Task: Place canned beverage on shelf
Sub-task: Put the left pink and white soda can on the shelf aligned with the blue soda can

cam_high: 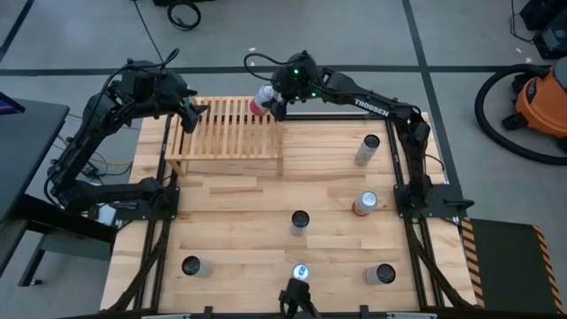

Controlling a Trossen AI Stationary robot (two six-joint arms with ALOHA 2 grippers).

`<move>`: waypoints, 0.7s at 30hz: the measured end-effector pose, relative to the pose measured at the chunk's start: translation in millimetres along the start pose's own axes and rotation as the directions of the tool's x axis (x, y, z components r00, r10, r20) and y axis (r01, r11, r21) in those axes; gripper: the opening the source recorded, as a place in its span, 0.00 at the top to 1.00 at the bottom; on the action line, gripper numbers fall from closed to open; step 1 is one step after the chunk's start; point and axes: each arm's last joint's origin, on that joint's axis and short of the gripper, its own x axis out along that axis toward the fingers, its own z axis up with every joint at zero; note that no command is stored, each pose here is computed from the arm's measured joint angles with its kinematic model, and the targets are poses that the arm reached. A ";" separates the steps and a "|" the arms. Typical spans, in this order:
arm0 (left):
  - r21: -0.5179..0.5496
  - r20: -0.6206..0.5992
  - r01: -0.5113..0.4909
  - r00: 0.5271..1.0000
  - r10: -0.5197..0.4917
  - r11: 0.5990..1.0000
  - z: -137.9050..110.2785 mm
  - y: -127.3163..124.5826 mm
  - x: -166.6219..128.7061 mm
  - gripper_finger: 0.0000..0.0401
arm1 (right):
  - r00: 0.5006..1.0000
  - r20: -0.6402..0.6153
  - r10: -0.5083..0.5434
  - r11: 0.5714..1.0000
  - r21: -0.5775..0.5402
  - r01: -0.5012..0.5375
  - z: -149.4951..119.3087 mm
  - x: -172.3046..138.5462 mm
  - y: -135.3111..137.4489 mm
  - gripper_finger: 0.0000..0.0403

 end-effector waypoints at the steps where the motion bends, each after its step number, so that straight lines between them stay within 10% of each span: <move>1: 0.000 0.000 0.000 1.000 0.000 1.000 0.0 0.0 0.0 0.30 | 1.000 -0.004 0.001 1.000 0.000 -0.001 -0.4 0.0 0.1 0.24; 21: -0.001 -0.005 0.001 1.000 -0.001 1.000 -0.5 -0.1 -0.1 0.30 | 0.999 -0.043 0.010 0.999 -0.052 -0.012 -9.3 17.7 7.8 0.19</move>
